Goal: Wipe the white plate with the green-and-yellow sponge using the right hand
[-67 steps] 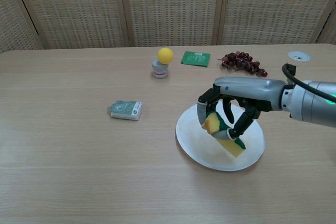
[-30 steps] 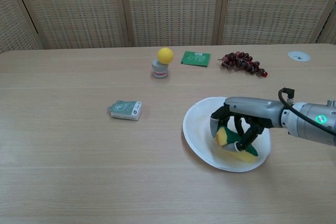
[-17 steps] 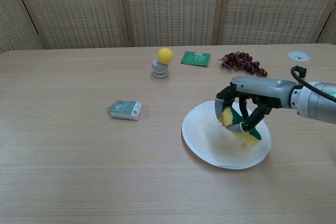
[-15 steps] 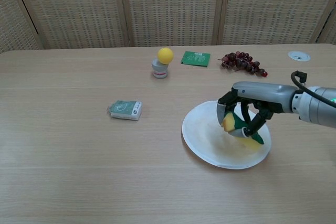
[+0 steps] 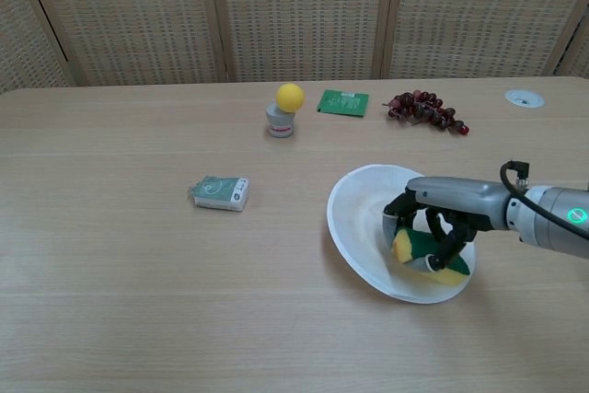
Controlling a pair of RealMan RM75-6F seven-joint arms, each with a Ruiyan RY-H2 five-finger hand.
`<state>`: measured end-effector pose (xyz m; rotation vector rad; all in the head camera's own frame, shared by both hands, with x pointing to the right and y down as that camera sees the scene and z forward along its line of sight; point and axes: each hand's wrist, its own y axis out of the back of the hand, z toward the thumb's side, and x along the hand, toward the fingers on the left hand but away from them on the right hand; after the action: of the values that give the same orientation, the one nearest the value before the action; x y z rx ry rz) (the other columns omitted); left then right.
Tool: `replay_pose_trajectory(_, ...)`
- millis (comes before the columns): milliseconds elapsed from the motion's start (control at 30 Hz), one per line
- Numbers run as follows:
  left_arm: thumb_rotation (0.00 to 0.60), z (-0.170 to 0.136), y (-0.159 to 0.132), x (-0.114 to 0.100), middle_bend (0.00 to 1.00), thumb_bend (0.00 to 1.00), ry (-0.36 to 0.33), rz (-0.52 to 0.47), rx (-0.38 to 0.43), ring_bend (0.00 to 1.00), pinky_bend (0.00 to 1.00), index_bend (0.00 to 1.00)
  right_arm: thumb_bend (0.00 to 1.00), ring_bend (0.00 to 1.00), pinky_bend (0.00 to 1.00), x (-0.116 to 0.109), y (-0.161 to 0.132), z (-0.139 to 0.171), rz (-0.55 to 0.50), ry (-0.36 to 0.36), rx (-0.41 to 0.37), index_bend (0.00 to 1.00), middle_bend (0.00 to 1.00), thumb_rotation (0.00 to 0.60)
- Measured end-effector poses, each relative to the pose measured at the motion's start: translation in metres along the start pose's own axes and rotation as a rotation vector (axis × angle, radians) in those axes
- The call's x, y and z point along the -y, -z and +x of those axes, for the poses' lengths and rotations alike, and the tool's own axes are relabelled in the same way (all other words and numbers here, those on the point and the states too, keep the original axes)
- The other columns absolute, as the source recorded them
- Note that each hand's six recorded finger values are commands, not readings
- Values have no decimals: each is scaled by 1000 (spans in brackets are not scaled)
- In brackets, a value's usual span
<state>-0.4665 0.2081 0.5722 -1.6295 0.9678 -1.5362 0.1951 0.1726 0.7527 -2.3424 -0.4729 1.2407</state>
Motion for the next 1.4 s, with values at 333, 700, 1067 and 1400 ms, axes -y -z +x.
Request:
replay_pose_trajectory(333,600,0,0,0,0,0,3,-3,2,0,0,0,349,371,532,-23,-13,4,-33,68,-46,491,462,600)
replay_pose_trajectory(700,600,-1,0,-1,0,0,1,-7,4,0,0,0,349,371,532,-41,-25,3,-34,88,-51,491,463,600)
replay_pose_trajectory(1067,600,0,1,-1,0,0,2,-7,-1,0,0,0,349,371,532,-6,-21,-2,4,5,-26,493,465,600)
replay_pose_trajectory(1400,600,-1,1,-1,0,0,3,-5,2,0,0,0,349,372,532,0,-14,-3,13,-1,-12,493,466,600)
